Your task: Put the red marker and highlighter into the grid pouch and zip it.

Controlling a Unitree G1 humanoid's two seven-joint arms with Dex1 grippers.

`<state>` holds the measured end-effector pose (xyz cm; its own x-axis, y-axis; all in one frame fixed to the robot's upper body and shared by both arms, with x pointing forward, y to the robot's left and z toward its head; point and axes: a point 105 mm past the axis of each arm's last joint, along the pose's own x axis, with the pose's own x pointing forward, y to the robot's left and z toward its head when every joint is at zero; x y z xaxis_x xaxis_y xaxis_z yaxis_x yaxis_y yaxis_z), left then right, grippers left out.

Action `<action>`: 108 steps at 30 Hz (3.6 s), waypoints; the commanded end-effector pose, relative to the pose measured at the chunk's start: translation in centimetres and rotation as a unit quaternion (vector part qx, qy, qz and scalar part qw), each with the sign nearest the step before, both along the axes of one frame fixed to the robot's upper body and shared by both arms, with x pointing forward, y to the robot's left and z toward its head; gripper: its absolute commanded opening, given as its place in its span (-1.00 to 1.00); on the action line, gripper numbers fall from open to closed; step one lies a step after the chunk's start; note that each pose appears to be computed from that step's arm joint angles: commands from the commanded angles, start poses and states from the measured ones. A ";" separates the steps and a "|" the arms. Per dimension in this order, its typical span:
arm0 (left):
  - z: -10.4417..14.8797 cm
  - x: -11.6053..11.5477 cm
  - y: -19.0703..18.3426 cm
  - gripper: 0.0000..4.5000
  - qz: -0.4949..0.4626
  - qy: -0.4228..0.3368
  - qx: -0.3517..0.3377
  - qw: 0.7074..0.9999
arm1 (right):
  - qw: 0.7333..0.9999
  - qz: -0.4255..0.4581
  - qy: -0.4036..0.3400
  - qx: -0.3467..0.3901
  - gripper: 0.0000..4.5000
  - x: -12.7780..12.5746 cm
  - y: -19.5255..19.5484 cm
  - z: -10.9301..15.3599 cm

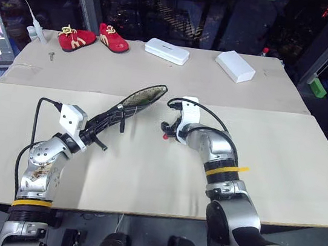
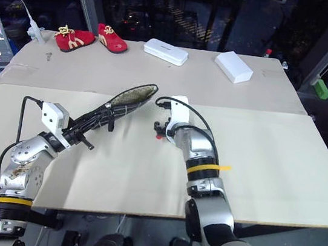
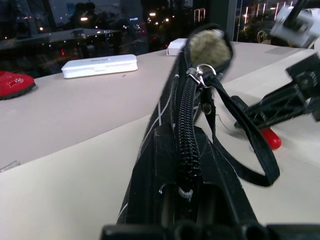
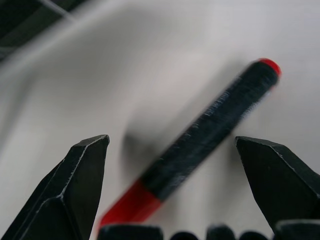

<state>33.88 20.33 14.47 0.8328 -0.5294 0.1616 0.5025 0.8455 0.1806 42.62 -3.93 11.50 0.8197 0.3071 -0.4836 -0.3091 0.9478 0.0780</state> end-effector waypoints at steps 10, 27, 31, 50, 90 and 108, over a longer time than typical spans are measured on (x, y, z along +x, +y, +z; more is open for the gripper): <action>1.6 -1.1 0.3 -1.00 0.013 -0.037 0.010 0.999 | 0.999 -0.027 -0.001 -0.023 -0.39 0.6 -2.3 -2.0; -0.5 -1.3 -3.2 -1.00 -0.075 -0.007 0.046 0.996 | 0.871 0.217 -0.375 -0.231 -0.78 -5.3 -9.2 10.7; -0.9 -1.3 -4.2 -1.00 -0.101 -0.001 0.050 0.994 | 0.815 0.313 -0.374 -0.314 -0.78 -8.2 -9.8 9.4; -1.7 -1.5 -6.9 -1.00 -0.159 0.005 0.051 0.986 | 0.682 0.420 -0.409 -0.437 -0.78 -7.9 -6.5 7.6; -0.4 -1.9 -7.8 -1.00 -0.170 -0.002 0.066 0.983 | 0.656 0.430 -0.481 -0.392 0.11 -5.4 -2.2 9.6; -0.4 -1.4 -7.5 -1.00 -0.159 -0.001 0.060 0.985 | 0.922 0.374 -0.084 0.048 0.11 -13.1 -4.5 2.7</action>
